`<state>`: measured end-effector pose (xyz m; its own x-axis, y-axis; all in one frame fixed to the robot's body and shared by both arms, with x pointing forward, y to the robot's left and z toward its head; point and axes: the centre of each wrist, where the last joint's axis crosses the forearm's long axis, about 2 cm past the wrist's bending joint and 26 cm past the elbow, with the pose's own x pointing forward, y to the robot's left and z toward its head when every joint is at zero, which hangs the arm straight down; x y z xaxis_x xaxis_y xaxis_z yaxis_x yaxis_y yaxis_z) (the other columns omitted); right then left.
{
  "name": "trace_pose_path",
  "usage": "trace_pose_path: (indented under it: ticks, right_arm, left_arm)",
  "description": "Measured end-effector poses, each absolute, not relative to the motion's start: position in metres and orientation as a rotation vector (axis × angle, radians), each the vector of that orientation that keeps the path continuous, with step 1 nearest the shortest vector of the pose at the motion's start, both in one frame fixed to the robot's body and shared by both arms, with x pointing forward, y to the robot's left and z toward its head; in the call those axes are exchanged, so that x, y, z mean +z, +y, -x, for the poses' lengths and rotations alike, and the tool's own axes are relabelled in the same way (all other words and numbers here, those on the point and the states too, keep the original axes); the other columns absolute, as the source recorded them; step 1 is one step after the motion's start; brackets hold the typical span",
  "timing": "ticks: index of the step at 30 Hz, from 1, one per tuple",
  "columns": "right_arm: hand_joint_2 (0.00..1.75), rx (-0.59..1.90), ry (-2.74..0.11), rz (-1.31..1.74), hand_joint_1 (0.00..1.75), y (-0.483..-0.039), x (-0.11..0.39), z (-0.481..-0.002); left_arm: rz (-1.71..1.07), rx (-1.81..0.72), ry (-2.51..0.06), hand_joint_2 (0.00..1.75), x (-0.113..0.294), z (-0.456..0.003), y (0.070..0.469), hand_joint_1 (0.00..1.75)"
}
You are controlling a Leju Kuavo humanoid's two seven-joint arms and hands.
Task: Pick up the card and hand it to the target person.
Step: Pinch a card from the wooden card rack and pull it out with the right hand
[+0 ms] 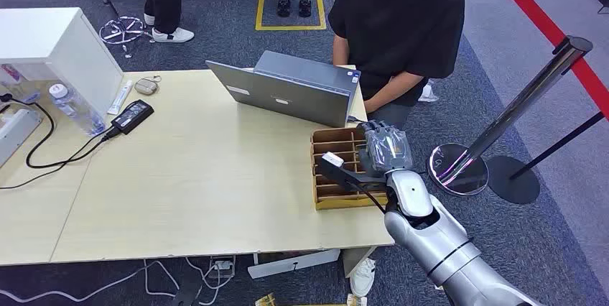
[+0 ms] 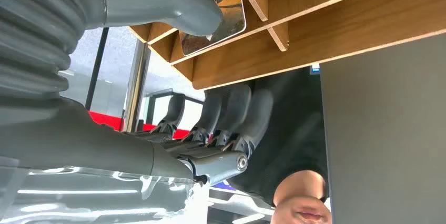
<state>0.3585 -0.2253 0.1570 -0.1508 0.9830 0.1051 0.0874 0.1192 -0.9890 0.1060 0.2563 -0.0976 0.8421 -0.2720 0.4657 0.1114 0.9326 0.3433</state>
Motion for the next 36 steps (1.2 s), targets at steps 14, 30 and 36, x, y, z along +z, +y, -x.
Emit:
trace_pose_path:
  ticks: [14, 30, 36]
  right_arm:
    - [1.75, 1.191, -1.423, 1.114, 0.88, -0.225, 0.153, -0.356]
    - [1.75, 1.201, -1.39, 1.115, 0.98, -0.229, 0.147, -0.357]
    - [1.75, 1.204, -1.381, 1.114, 1.02, -0.23, 0.145, -0.357]
  left_arm:
    - [-0.312, -0.206, -0.533, 0.0, -0.098, -0.106, 0.256, 0.0]
    - [-0.312, -0.204, -0.525, 0.0, -0.098, -0.106, 0.256, 0.0]
    - [-0.312, -0.205, -0.526, 0.0, -0.098, -0.106, 0.256, 0.0]
